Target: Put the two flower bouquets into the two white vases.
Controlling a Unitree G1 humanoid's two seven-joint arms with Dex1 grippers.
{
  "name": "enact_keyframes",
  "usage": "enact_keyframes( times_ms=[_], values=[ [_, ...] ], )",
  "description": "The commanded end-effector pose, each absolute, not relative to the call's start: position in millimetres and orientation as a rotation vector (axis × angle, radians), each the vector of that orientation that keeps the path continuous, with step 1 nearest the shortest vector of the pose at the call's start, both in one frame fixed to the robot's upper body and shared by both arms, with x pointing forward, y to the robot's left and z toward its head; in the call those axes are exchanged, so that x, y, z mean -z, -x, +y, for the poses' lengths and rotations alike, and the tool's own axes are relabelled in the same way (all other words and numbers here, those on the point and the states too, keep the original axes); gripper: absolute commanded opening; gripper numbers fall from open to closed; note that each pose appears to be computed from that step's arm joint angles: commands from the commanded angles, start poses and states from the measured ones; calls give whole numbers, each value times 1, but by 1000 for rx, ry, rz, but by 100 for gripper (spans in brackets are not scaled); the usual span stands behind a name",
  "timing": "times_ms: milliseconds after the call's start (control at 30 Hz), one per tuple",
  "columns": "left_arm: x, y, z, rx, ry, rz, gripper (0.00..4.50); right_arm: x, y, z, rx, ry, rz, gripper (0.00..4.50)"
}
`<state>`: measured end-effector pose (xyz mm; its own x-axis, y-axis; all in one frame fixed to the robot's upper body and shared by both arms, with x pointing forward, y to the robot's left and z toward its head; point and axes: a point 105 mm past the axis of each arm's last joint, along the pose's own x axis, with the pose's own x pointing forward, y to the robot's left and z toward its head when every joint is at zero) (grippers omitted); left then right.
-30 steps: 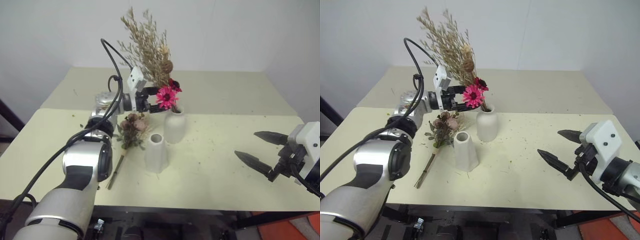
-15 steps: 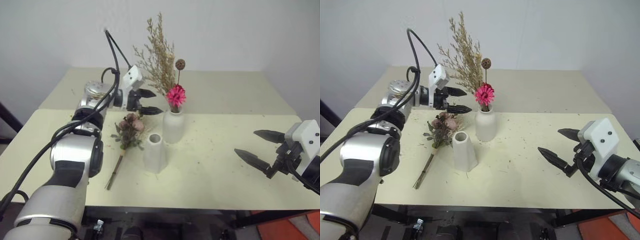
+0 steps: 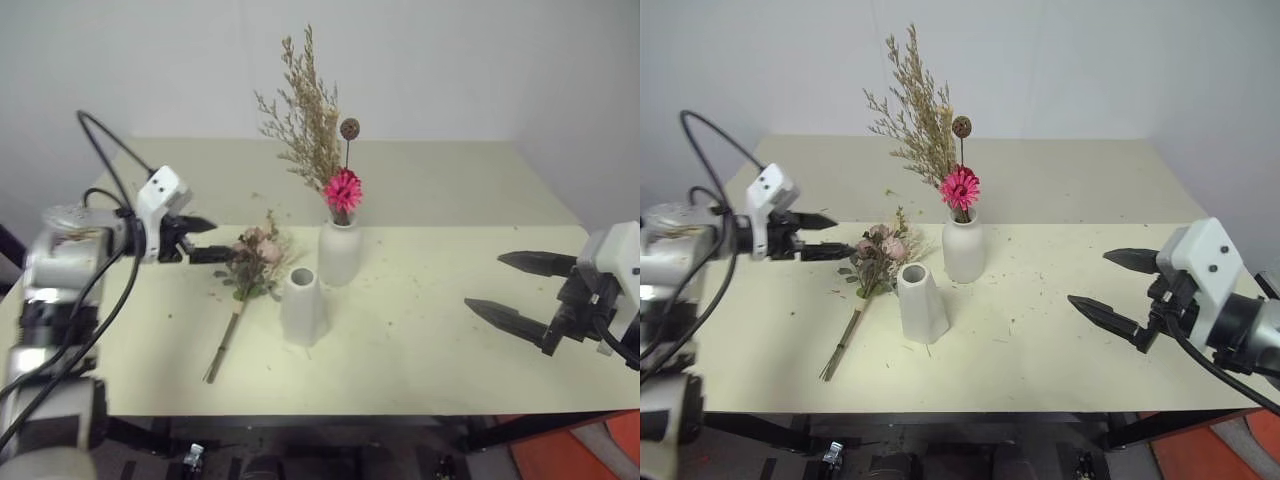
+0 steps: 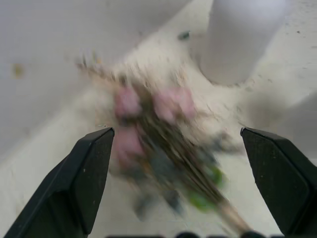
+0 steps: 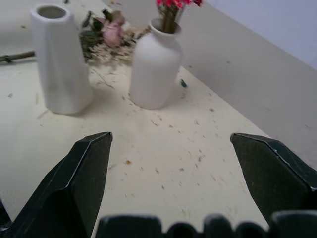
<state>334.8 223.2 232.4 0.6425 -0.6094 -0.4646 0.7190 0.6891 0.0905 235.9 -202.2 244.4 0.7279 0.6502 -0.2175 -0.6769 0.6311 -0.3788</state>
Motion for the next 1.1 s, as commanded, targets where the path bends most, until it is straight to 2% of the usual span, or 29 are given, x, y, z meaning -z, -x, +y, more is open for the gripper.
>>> enact_keyframes(
  times_ms=[33,133,233,400,567,833,1100],
  values=[
    [-236,-304,221,723,-169,508,447,-249,-236,-193,-827,488,52,450],
    [-223,-288,232,688,-38,643,447,-251,-230,-177,-940,529,58,450],
    [-209,-284,237,683,86,733,447,-250,-225,-167,-1008,592,60,450],
    [-190,-296,236,699,241,792,447,-253,-225,-154,-1045,613,27,450],
    [-188,-316,228,731,333,809,447,-245,-222,-145,-1053,601,13,450],
    [-175,-340,217,764,254,896,447,-238,-216,-134,-1025,565,-28,450],
    [-172,-353,195,782,87,974,447,-234,-215,-133,-974,541,-39,450]
  ],
)
